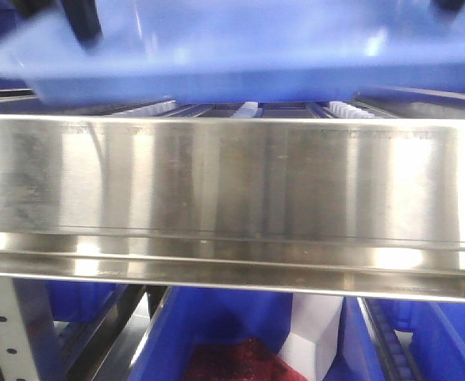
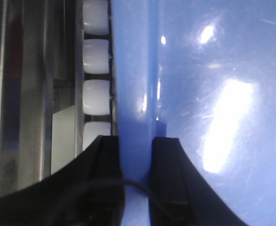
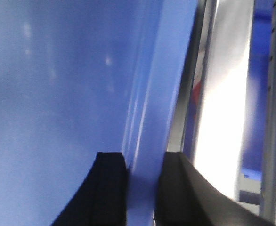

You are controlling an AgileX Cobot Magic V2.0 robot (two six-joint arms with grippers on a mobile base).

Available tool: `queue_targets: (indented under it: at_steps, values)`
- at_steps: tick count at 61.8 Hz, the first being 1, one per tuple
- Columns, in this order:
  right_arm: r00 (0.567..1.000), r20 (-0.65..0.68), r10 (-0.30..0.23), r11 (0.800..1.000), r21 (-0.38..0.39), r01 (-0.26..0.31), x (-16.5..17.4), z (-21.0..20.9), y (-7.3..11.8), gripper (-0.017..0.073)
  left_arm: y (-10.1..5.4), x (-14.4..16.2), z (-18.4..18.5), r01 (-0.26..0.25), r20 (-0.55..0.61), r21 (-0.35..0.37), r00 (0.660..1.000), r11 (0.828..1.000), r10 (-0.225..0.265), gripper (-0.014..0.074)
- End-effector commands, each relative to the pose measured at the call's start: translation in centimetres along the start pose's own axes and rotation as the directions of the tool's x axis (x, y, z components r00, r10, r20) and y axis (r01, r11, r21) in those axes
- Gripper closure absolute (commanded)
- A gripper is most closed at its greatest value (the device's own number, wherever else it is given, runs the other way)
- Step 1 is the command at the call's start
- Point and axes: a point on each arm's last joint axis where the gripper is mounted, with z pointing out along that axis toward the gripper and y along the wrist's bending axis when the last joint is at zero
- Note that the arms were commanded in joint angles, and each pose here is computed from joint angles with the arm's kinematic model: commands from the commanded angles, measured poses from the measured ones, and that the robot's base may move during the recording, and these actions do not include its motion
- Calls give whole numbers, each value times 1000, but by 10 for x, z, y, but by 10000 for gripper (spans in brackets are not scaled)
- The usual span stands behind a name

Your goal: Grab blue tray and place on right shelf

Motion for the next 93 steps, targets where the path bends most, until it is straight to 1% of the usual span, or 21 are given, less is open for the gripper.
queue_targets:
  at_steps: [1,6,9,13,18,20,23,26,29,32,38,45,53,60,65,73,75,79,91,92,93]
  values:
    - [993,112,-24,999,-38,28,-15,-9,6,503,-1,-8,-16,-27,100,4,995,1000,27,640]
    - [995,97,-26,999,-35,29,-16,0,7,500,-2,-9,-10,-28,92,0,995,1000,28,627]
    - [996,88,-27,999,-31,30,-17,4,7,495,-2,-10,-8,-28,89,-1,996,1000,28,592]
    - [996,85,-27,999,-30,29,-17,6,7,456,-1,-10,-6,-28,88,-6,996,1000,29,529]
    - [996,91,-26,999,-29,29,-18,6,7,336,-1,-11,-4,-31,84,-8,996,999,31,410]
    - [995,93,-25,999,-28,28,-18,5,6,275,-1,-11,-3,-33,86,-14,996,999,34,342]
    - [995,95,-30,999,-22,32,-18,5,6,157,-1,-12,-3,-33,88,-13,995,999,34,274]
    - [995,97,-36,999,-11,37,-18,5,5,55,-1,-12,-2,-35,92,-16,995,999,36,177]
    - [995,95,-42,999,-1,43,-18,5,4,-52,-1,-12,-2,-36,95,-18,995,999,37,128]
    - [995,94,-43,999,8,42,-18,5,3,-92,0,-13,-2,-38,102,-23,994,999,40,80]
    - [995,88,-42,999,25,40,-18,5,1,-71,0,-14,-2,-41,108,-28,993,999,44,50]
    - [995,93,-43,999,30,40,-17,0,0,-71,0,-13,-6,-46,116,-27,992,999,49,51]
    - [989,145,-39,999,16,37,-15,-19,-1,-34,-6,-7,-23,-94,152,-19,984,995,96,85]
    - [978,207,-34,999,-1,35,-10,-45,-4,86,-14,3,-48,-158,230,-32,960,987,161,185]
    - [963,267,-35,999,-16,41,0,-68,-8,242,-21,16,-66,-205,312,-24,928,978,202,290]
    - [926,375,-41,997,-41,61,24,-100,-17,486,-23,44,-88,-224,435,44,882,974,183,498]
    - [915,400,-47,996,-45,71,32,-106,-20,514,-21,52,-92,-225,462,61,870,972,172,552]
    - [894,442,-68,994,-45,97,48,-115,-25,507,-15,68,-100,-233,514,92,844,968,154,650]
    - [809,569,-145,981,-23,192,105,-125,-42,507,10,120,-105,-267,615,148,779,952,123,636]
    - [794,590,-148,980,-22,199,110,-127,-44,507,12,125,-109,-273,637,156,762,949,114,637]
    - [791,593,-154,979,-20,205,115,-124,-45,507,14,130,-106,-279,642,157,758,948,117,637]
